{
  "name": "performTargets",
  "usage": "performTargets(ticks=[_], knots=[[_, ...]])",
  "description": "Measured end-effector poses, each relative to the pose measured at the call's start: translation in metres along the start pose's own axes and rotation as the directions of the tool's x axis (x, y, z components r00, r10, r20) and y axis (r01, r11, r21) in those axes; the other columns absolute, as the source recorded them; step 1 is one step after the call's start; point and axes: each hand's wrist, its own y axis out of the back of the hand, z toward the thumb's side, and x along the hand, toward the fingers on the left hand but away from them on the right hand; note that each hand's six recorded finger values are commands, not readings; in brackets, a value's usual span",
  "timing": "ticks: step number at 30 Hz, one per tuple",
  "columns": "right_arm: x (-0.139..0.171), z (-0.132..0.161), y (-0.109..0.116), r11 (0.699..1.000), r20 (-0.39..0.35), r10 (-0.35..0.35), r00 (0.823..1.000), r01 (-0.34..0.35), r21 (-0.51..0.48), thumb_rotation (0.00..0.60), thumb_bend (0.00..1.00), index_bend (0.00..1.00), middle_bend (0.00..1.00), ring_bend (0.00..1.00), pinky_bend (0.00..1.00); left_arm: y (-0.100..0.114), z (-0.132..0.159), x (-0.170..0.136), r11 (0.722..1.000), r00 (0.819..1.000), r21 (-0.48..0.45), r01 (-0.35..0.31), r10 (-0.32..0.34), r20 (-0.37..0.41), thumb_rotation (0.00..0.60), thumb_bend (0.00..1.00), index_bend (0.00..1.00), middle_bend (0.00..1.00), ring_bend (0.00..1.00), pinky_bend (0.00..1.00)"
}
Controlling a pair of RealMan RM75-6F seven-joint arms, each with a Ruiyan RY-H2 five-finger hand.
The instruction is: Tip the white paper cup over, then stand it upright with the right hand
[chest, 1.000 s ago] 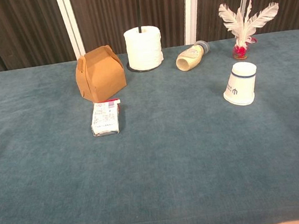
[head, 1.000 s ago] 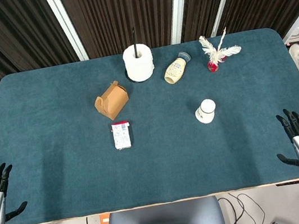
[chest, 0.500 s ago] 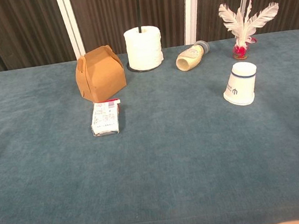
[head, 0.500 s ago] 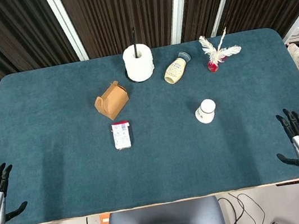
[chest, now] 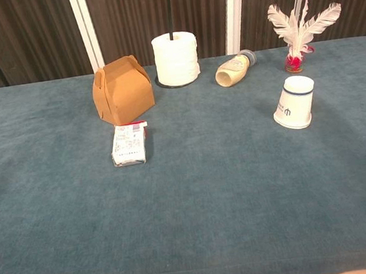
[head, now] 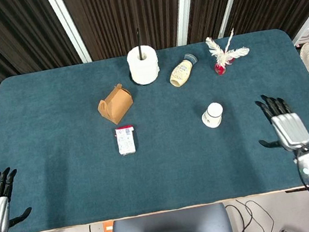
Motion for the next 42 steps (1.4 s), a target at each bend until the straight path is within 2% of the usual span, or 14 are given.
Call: performTargets(ticks=[9,21,32,36,42], knots=[[-0.070,0.046,-0.027,0.991,-0.026,0.101,0.995,-0.103,-0.081,0.600,0.00,0.01,0.07,0.05,0.09,-0.001,-0.004,0.002,1.000,0.999,-0.013,0.009,-0.009,-0.033,0.599,0.00,0.00,0.00,0.00,0.00],[-0.111,0.079,-0.050,0.985,-0.028,0.142,0.989,-0.144,-0.094,0.600,0.02,0.09,0.12,0.08,0.14,0.001,-0.008,0.000,1.000,0.999,-0.020,0.017,-0.018,-0.049,0.600,0.00,0.00,0.00,0.00,0.00],[-0.118,0.079,-0.058,0.984,-0.008,0.157,0.988,-0.157,-0.081,0.600,0.05,0.15,0.13,0.08,0.14,0.002,-0.009,0.000,1.000,0.998,-0.024,0.017,-0.018,-0.052,0.599,0.00,0.00,0.00,0.00,0.00],[-0.122,0.074,-0.058,0.984,0.005,0.162,0.987,-0.161,-0.073,0.600,0.06,0.21,0.13,0.08,0.14,0.001,-0.009,0.000,0.999,0.999,-0.026,0.020,-0.021,-0.050,0.599,0.00,0.00,0.00,0.00,0.00],[-0.131,0.068,-0.058,0.986,0.026,0.163,0.986,-0.161,-0.052,0.600,0.06,0.20,0.13,0.08,0.14,0.001,-0.010,0.000,0.999,0.998,-0.029,0.022,-0.023,-0.053,0.599,0.00,0.00,0.00,0.00,0.00]])
